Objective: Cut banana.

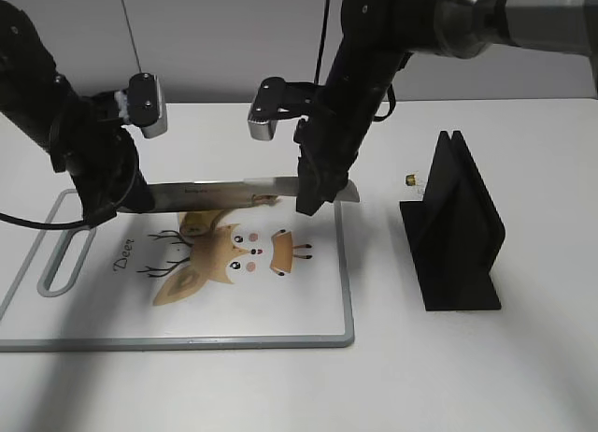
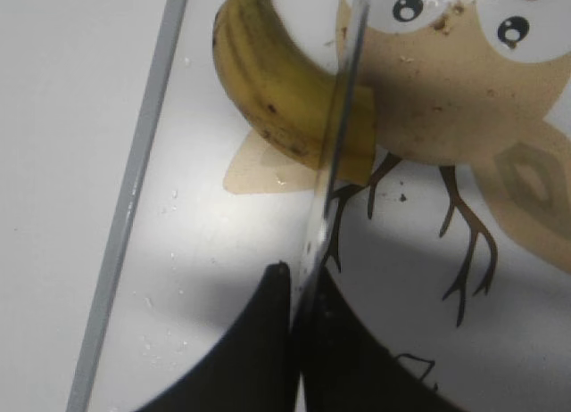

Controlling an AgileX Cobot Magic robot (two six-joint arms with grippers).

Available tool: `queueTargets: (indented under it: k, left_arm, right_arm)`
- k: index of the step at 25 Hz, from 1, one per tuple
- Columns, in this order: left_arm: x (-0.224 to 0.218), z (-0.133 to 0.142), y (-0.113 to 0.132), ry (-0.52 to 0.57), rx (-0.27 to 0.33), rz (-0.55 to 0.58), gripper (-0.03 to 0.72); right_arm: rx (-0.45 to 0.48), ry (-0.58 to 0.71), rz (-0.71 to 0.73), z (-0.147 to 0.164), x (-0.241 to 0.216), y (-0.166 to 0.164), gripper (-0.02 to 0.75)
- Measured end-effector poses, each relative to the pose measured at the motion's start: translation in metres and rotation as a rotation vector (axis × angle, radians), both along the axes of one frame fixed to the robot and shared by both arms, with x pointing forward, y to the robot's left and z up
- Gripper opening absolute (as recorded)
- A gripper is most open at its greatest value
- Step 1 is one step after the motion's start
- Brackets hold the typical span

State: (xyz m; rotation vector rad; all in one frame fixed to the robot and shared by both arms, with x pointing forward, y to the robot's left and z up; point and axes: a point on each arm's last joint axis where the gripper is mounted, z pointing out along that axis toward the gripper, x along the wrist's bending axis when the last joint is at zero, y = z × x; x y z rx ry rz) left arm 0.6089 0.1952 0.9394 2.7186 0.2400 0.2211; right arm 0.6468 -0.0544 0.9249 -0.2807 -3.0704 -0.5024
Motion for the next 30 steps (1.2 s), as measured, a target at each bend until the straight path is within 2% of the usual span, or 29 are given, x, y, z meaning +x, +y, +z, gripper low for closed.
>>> queueTargets:
  k: [10, 18, 30]
  left_arm:
    - [0.001, -0.009, 0.0, 0.025, -0.012, 0.018, 0.0]
    - [0.004, -0.011, 0.002, -0.014, 0.003, 0.025, 0.0]
    - [-0.007, -0.031, 0.007, -0.093, 0.044, 0.094, 0.005]
  right_arm:
    - [-0.006, 0.009, -0.002, -0.007, 0.001, 0.0, 0.187]
    - [-0.009, -0.021, -0.007, -0.014, 0.006, 0.0, 0.188]
    - [-0.012, -0.019, -0.012, -0.03, 0.01, 0.002, 0.207]
